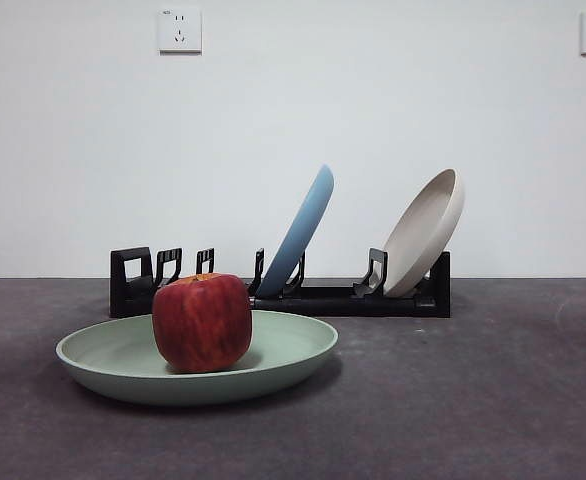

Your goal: Take the green plate from the plate rack,put the plate on the table,take the apple from the table,put the apple in the plate

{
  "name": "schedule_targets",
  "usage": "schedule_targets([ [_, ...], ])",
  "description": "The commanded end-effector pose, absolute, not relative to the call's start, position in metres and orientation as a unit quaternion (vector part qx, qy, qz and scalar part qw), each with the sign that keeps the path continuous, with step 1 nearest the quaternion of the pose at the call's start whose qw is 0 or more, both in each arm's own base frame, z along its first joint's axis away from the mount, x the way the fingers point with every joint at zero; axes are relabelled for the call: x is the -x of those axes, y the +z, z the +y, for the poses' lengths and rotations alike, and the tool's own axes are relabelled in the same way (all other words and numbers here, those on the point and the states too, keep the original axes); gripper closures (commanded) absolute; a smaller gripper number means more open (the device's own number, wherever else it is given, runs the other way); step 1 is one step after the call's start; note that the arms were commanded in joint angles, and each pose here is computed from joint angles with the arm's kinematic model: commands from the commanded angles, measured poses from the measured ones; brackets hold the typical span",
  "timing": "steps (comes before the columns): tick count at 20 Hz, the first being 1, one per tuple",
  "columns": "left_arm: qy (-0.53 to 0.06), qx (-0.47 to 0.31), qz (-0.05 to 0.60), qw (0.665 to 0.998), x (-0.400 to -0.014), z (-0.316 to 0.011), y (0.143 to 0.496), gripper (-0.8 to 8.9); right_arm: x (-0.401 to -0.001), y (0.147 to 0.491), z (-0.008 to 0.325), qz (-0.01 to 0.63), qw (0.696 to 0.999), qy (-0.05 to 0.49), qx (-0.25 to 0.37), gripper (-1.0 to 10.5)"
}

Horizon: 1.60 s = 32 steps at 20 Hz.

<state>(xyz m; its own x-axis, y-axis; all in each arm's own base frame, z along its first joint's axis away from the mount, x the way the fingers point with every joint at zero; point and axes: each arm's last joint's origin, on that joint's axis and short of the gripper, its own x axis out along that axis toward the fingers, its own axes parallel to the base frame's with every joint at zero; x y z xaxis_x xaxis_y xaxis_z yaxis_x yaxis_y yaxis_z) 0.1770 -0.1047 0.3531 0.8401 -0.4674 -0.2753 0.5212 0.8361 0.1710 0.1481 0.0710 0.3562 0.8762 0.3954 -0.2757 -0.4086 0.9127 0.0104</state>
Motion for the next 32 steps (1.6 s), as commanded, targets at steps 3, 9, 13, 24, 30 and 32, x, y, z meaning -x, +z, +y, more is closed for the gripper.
schedule_targets([
  [3,-0.226,-0.069,0.121,0.964,-0.171,-0.097,0.303,8.21,-0.156,0.301,0.075,0.168,0.965,0.201,0.005,9.6],
  [9,-0.193,-0.027,0.136,0.971,-0.154,-0.085,0.252,8.21,-0.153,0.249,0.078,0.173,0.963,0.205,-0.028,9.6],
  [13,-0.157,0.001,0.132,0.979,-0.144,-0.077,0.235,8.22,-0.147,0.227,0.080,0.178,0.964,0.193,-0.032,9.6],
  [24,-0.147,-0.012,0.176,0.973,-0.139,-0.074,0.222,8.17,-0.145,0.220,0.080,0.197,0.964,0.176,-0.027,9.6],
  [30,-0.147,-0.012,0.177,0.973,-0.138,-0.074,0.222,8.17,-0.144,0.220,0.080,0.200,0.964,0.174,-0.026,9.6],
  [32,-0.145,-0.013,0.178,0.973,-0.136,-0.072,0.222,8.17,-0.144,0.220,0.080,0.200,0.964,0.173,-0.026,9.6],
])
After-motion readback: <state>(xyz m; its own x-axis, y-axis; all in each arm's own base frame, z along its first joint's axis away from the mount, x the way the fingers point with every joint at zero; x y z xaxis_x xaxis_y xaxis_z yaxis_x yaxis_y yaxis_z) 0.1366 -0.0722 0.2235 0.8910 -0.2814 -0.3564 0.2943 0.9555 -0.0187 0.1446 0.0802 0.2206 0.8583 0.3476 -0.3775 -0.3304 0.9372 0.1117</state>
